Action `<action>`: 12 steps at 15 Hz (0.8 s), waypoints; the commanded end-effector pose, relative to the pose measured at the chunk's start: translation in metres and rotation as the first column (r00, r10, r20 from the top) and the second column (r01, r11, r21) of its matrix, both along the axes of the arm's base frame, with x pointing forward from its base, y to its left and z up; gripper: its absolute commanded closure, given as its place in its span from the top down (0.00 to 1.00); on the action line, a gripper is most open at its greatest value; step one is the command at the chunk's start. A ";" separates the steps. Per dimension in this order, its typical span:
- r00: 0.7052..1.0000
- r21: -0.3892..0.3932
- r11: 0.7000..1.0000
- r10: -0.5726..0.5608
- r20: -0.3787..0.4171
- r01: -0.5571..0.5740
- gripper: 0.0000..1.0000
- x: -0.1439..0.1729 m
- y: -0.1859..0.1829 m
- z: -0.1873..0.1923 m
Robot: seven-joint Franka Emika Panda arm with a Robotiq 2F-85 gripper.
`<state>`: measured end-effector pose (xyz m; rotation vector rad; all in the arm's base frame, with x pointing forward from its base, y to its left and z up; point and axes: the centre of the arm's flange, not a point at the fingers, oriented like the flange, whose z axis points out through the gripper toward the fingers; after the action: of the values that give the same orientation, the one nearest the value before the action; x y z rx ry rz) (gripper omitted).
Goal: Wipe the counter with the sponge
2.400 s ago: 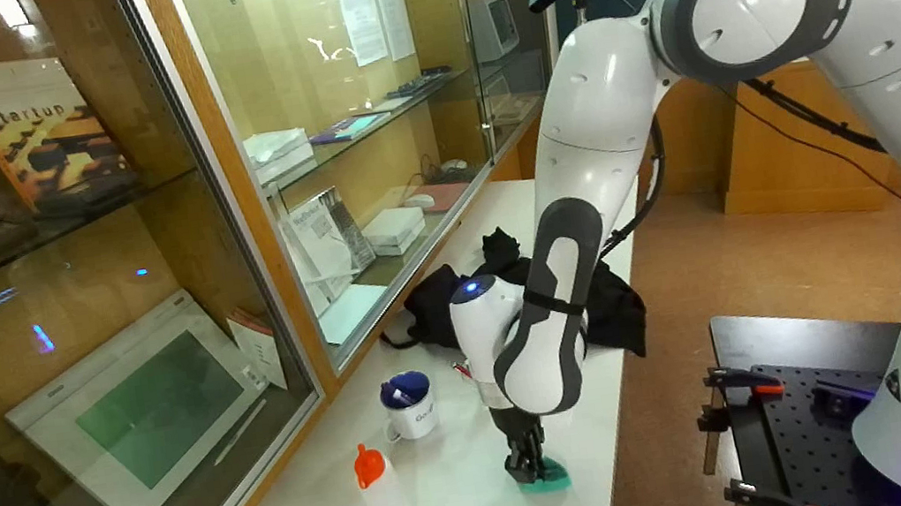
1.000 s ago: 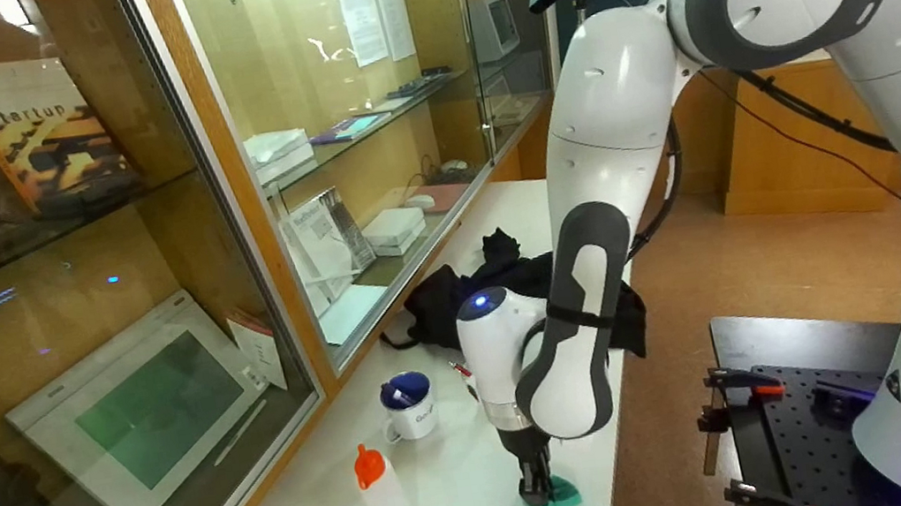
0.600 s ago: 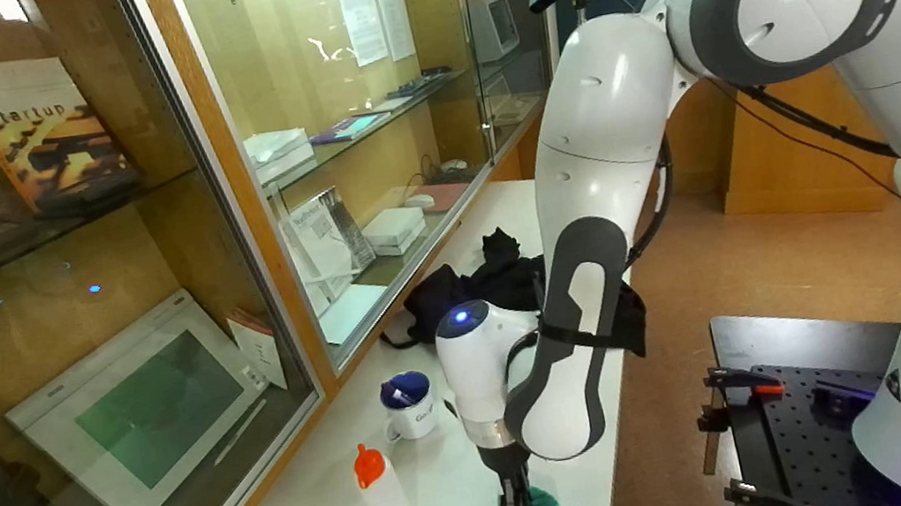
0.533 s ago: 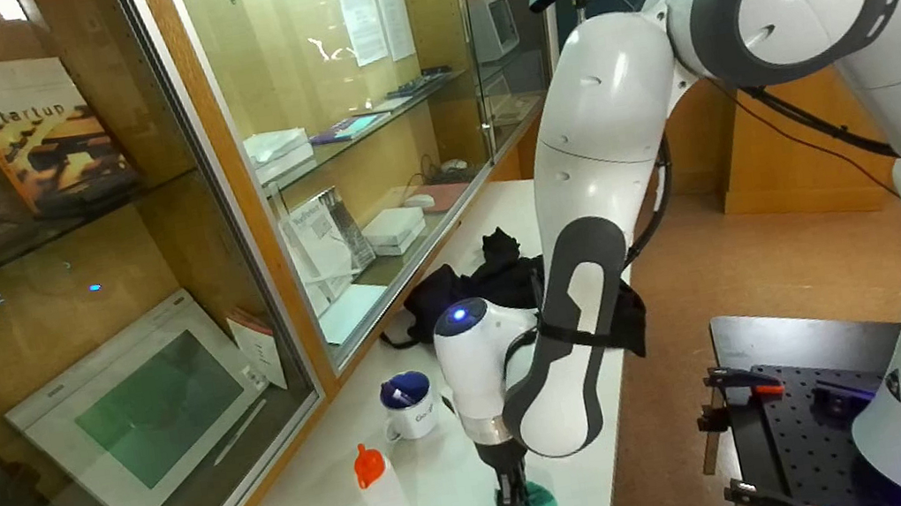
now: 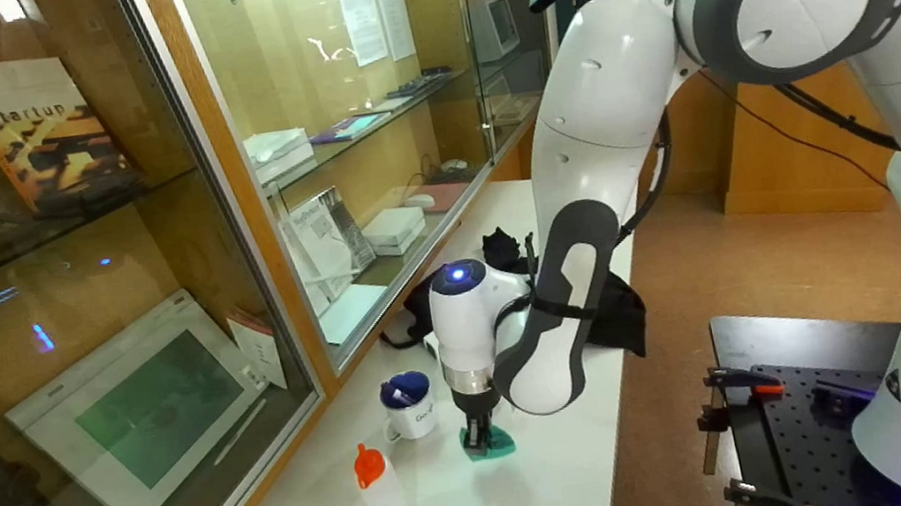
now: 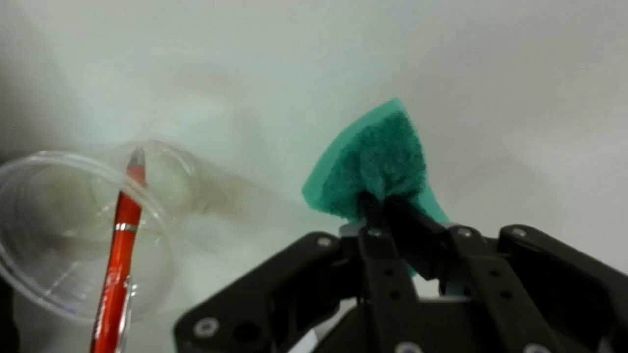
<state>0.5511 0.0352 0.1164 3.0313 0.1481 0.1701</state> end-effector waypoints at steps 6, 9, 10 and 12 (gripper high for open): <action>0.993 0.015 0.998 -0.067 0.095 0.066 0.49 0.035 -0.008 -0.002; 0.993 0.019 0.997 -0.072 0.096 0.071 0.71 0.031 -0.005 0.005; 0.993 0.018 0.997 -0.074 0.097 0.073 0.78 0.026 -0.003 0.012; 0.994 0.019 0.996 -0.087 0.072 0.086 0.93 0.018 -0.002 0.024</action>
<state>0.5817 0.0273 0.1167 3.0243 0.0681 0.3040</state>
